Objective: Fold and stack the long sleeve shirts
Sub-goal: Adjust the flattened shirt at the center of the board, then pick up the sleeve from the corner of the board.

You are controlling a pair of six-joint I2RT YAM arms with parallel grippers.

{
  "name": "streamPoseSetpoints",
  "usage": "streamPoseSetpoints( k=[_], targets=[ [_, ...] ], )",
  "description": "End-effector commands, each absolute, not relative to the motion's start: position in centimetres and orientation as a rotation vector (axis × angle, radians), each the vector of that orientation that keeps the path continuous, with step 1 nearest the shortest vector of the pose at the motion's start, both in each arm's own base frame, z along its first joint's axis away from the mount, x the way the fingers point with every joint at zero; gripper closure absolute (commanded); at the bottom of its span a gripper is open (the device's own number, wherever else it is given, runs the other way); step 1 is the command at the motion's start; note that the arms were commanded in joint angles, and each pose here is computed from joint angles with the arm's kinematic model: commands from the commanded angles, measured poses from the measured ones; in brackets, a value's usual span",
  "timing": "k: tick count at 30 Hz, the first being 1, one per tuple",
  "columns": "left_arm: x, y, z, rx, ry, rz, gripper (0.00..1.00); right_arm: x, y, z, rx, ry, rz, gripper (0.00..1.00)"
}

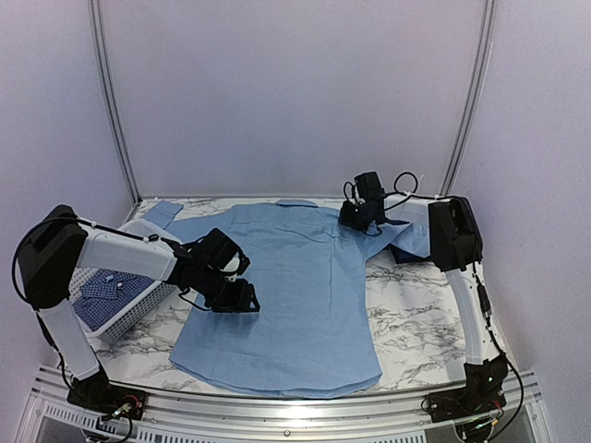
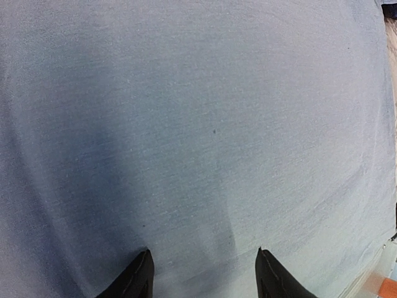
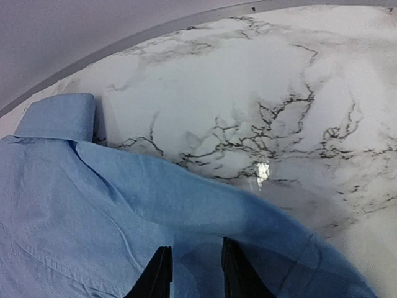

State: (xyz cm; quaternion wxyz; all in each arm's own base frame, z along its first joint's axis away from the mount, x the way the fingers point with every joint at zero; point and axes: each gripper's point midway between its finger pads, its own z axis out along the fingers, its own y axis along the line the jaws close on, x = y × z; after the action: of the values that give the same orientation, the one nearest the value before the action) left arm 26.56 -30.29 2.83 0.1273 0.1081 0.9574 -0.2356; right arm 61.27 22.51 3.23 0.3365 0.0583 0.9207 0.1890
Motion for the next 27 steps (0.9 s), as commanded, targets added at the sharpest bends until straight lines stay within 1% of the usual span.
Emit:
streamPoseSetpoints(
  k=[1, 3, 6, 11, 15, 21, 24, 27],
  targets=[
    [25.8, -29.5, 1.4, 0.303, 2.862, -0.612, 0.41, 61.3, 20.9, 8.1, 0.134, 2.366, 0.482, 0.69],
    [26.2, -29.7, 1.8, 0.301, 2.85, -0.622, 0.41, 61.3, 21.0, 11.4, 0.103, 2.32, 0.49, 0.66],
    [26.5, -30.2, 2.4, 0.304, 2.833, -0.641, 0.41, 60.6, 19.6, 15.7, 0.086, 2.271, 0.418, 0.61],
    [27.2, -31.1, 3.8, 0.317, 2.796, -0.679, 0.41, 57.8, 14.8, 20.5, 0.131, 2.216, 0.216, 0.54],
    [27.5, -31.8, 5.1, 0.325, 2.768, -0.724, 0.41, 54.5, 10.3, 21.4, 0.207, 2.211, 0.115, 0.5],
    [27.8, -32.5, 6.4, 0.339, 2.738, -0.766, 0.41, 50.0, 3.1, 21.9, 0.362, 2.174, 0.036, 0.47],
    [27.8, -32.5, 6.6, 0.339, 2.732, -0.77, 0.4, 48.4, 0.1, 21.3, 0.424, 2.161, 0.0, 0.45],
    [27.9, -32.6, 6.9, 0.331, 2.727, -0.775, 0.39, 47.9, -2.0, 20.9, 0.455, 2.133, -0.024, 0.42]
  ],
)
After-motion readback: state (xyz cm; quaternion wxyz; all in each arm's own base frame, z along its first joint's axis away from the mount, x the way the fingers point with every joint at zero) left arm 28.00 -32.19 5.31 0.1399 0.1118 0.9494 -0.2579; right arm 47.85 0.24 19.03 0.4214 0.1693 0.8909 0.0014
